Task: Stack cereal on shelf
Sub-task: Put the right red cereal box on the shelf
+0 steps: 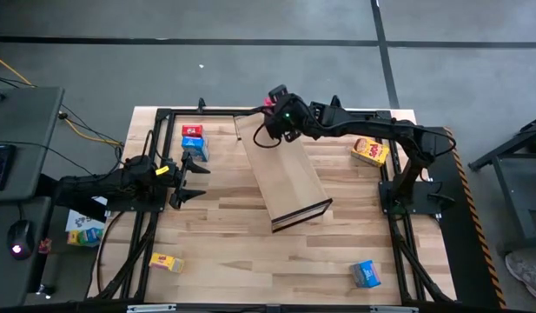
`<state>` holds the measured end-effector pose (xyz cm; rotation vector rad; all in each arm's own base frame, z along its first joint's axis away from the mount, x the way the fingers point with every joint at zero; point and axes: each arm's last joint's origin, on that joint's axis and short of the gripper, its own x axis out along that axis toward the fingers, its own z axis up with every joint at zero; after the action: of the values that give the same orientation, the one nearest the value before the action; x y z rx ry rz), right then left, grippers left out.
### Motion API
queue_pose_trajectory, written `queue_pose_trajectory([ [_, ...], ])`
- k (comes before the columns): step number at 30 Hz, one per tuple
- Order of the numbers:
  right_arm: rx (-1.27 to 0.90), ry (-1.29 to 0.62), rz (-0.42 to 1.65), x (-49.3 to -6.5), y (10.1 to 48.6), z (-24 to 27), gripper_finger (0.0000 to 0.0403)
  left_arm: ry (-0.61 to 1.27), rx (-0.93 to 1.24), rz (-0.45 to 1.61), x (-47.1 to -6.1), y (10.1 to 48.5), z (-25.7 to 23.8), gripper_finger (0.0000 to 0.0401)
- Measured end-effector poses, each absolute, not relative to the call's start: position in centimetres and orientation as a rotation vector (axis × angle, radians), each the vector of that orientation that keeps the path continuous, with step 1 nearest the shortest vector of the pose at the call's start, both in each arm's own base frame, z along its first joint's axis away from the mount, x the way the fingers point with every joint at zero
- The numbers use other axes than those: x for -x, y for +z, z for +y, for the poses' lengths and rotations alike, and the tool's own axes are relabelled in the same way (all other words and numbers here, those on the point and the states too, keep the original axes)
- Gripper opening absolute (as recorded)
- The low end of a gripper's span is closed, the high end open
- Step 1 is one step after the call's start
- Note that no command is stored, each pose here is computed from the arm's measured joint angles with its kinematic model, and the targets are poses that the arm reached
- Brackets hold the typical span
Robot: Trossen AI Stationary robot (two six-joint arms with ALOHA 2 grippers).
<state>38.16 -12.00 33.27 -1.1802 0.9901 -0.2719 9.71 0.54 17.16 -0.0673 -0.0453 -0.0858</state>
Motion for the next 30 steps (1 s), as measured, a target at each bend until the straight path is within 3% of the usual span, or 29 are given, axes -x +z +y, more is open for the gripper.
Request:
queue_pose_trajectory([
  [8,1.284,-0.211,1.039,-37.9,33.2,-12.7,0.0008,-0.086,0.068,-0.045,-9.7,17.2,0.5,0.0322],
  [23,1.214,-0.197,0.985,-37.7,33.2,-13.3,0.0017,-0.086,0.068,-0.045,-9.7,17.2,0.5,0.0322],
  [30,1.214,-0.205,0.975,-37.8,33.3,-13.3,0.008,-0.086,0.068,-0.045,-9.7,17.2,0.5,0.0322],
])
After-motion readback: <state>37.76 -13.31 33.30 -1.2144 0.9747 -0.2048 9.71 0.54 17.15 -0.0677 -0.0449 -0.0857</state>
